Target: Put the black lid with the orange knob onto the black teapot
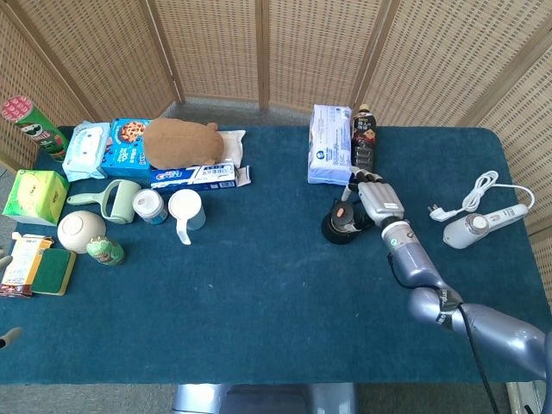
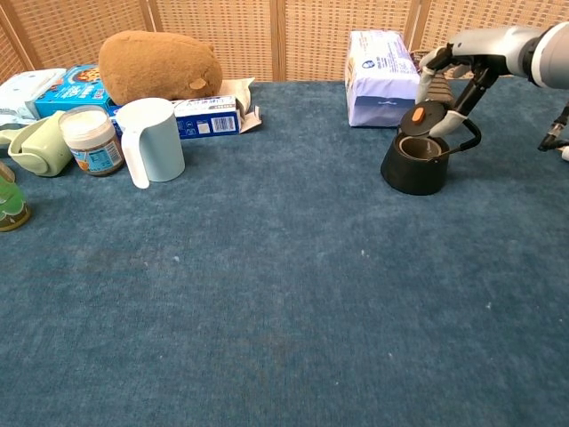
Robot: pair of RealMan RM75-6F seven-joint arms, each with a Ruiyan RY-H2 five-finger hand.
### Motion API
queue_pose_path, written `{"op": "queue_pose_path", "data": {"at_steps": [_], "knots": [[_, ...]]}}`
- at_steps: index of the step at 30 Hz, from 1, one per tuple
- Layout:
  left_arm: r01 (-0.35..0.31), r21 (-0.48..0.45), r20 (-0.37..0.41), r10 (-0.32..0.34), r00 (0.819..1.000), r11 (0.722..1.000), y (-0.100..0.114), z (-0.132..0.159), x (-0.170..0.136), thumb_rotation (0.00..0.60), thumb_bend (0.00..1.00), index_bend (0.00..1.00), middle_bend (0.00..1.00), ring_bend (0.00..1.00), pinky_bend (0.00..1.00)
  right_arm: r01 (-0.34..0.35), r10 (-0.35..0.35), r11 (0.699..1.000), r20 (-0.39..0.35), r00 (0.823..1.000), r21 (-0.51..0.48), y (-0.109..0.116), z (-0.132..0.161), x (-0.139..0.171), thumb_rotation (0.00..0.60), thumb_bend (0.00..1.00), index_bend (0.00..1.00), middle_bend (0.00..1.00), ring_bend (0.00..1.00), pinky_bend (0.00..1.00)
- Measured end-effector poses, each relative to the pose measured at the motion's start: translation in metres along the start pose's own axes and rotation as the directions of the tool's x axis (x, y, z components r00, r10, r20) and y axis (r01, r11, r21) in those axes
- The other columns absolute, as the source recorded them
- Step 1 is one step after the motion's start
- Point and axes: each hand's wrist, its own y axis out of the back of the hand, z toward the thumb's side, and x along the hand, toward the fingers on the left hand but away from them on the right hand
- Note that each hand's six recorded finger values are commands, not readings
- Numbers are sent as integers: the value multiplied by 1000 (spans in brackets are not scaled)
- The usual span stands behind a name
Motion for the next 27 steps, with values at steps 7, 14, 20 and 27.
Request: {"op": "queue_pose_path", "data": {"at_steps": [7, 14, 20, 27], "knots": [[-5, 2, 1, 5, 1000, 1000, 0, 2, -1, 600, 122, 0, 0, 0, 48, -9, 9, 1000, 8, 1000, 1, -4, -9, -3, 600, 214, 449, 33, 2, 0], [2, 5, 0, -2, 1000, 1000, -2, 2, 0, 600, 122, 0, 0, 0, 48, -23, 23, 1000, 10, 1000, -2, -12, -13, -4, 600, 214, 450, 33, 3, 0], [5, 7, -1, -5, 1000, 1000, -2, 2, 0, 600, 122, 0, 0, 0, 48, -32, 32, 999, 11, 999, 0, -17, -15, -4, 600, 214, 450, 33, 3, 0], [5, 6, -3, -5, 1000, 1000, -2, 2, 0, 600, 122, 0, 0, 0, 48, -42, 42, 999, 18, 999, 2, -19, -17, -5, 600, 214, 354, 23, 0, 0]]}}
